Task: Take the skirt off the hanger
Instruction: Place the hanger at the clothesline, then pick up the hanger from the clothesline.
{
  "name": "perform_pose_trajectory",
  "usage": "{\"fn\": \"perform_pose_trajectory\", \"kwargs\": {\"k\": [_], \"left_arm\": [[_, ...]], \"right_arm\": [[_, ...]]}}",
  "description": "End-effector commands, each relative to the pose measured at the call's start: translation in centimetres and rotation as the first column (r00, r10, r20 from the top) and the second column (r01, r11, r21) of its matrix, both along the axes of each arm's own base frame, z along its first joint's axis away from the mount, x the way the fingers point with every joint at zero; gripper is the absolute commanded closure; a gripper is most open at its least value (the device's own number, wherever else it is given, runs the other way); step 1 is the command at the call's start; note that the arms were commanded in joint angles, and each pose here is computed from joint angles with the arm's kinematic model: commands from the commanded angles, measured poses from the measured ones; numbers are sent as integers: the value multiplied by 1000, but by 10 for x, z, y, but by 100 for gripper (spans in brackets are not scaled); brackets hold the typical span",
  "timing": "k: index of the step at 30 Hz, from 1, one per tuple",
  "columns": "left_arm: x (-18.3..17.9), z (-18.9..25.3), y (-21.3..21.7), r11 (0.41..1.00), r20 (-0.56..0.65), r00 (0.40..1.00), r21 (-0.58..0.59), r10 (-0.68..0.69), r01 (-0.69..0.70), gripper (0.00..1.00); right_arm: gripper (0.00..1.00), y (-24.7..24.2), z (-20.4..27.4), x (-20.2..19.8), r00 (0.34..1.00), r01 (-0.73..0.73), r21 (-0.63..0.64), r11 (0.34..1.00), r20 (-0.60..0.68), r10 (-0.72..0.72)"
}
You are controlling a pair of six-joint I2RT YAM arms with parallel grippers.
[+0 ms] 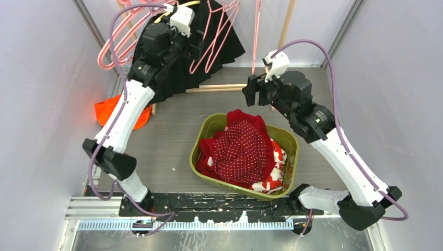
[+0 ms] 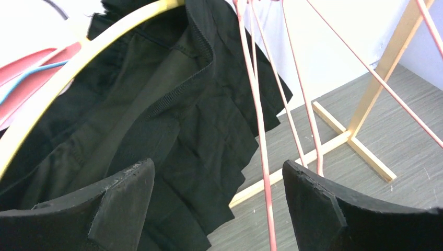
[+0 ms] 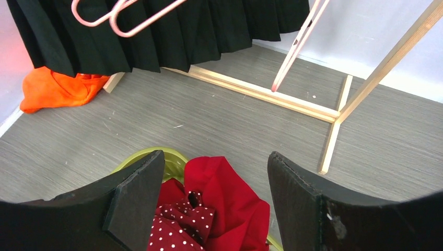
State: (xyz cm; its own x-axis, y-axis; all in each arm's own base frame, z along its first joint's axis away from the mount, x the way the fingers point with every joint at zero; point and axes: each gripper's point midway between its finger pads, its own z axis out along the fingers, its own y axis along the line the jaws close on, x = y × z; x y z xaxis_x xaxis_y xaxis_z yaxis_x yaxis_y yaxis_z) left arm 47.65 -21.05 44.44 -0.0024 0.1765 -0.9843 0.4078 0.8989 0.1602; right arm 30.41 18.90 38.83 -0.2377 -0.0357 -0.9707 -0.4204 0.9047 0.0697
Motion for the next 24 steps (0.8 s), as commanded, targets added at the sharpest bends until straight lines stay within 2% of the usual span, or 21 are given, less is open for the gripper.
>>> {"fn": "perform_pose_trajectory", "kwargs": {"k": [1, 5, 15, 19, 24], "left_arm": [[-29, 30, 20, 1000, 69, 997, -5, 15, -14, 8], [-49, 41, 33, 999, 94, 995, -16, 29, -28, 7], [-58, 83, 76, 997, 152, 986, 23, 65, -70, 8], [-48, 86, 91, 998, 140, 988, 23, 59, -62, 7], [-27, 79, 103, 999, 114, 993, -40, 37, -33, 8]], "right_arm": [[23, 5, 18, 2, 999, -15, 55, 998, 48, 13], [23, 9, 14, 4, 999, -23, 54, 998, 46, 21], [23, 18, 14, 10, 998, -42, 90, 995, 58, 37], [23, 20, 12, 11, 997, -46, 100, 994, 64, 39], [23, 19, 11, 13, 997, -38, 102, 994, 69, 31]]}}
